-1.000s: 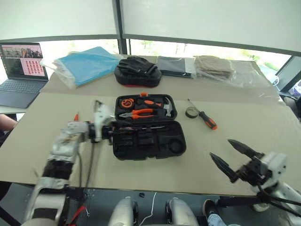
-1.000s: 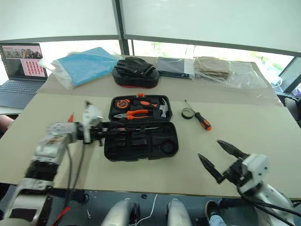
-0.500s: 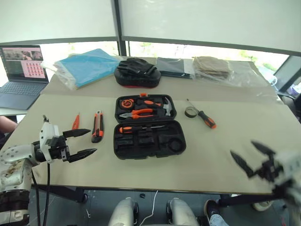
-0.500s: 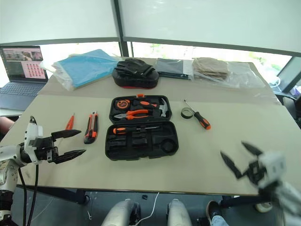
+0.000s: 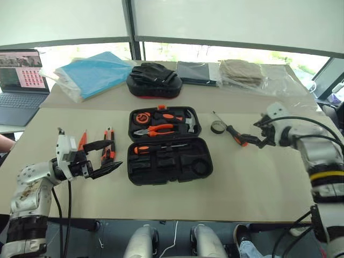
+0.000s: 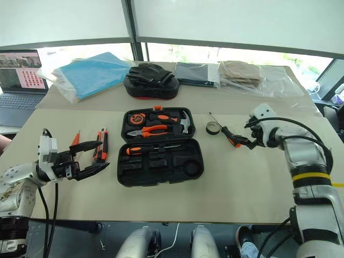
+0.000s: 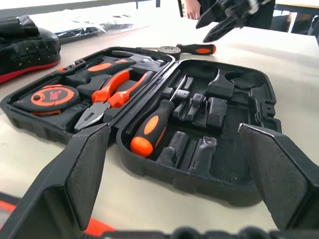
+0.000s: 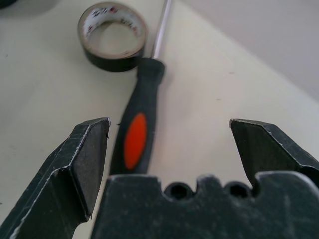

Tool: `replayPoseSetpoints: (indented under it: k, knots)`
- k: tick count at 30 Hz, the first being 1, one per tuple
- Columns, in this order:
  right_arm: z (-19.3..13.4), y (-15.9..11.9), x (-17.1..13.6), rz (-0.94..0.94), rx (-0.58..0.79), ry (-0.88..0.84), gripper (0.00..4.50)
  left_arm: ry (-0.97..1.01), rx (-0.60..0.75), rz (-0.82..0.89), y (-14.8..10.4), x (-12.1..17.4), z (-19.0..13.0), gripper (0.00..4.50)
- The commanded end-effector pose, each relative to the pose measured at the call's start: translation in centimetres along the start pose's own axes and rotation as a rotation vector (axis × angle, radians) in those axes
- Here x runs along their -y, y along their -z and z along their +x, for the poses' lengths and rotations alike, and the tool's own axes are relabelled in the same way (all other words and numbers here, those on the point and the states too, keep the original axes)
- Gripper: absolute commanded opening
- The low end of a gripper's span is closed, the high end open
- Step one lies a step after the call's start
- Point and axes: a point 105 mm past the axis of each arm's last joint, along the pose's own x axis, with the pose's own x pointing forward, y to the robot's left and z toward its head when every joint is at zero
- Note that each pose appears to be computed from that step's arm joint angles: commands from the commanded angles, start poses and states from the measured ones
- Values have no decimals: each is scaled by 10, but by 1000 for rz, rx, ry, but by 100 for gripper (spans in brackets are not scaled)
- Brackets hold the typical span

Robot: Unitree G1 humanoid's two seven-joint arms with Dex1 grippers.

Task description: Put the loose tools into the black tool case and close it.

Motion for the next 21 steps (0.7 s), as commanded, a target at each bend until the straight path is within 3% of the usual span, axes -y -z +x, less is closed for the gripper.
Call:
replayPoseSetpoints:
  k: [1,4,12,16,21]
  knots:
    - [3,-2,7,-35,-33,20,450,-21,12,44,-14,-3,-8,444]
    - [12,-10,4,-22,-15,0,383,-31,-3,42,-13,-3,-14,450]
    - [7,-20,17,-5,65,70,105,-15,0,38,-13,2,-14,450]
    - [-15,-39,25,-104,189,94,99,6,6,43,-15,7,-13,450]
    - [-51,-96,-12,-437,441,-79,99,42,25,69,-22,21,-11,450]
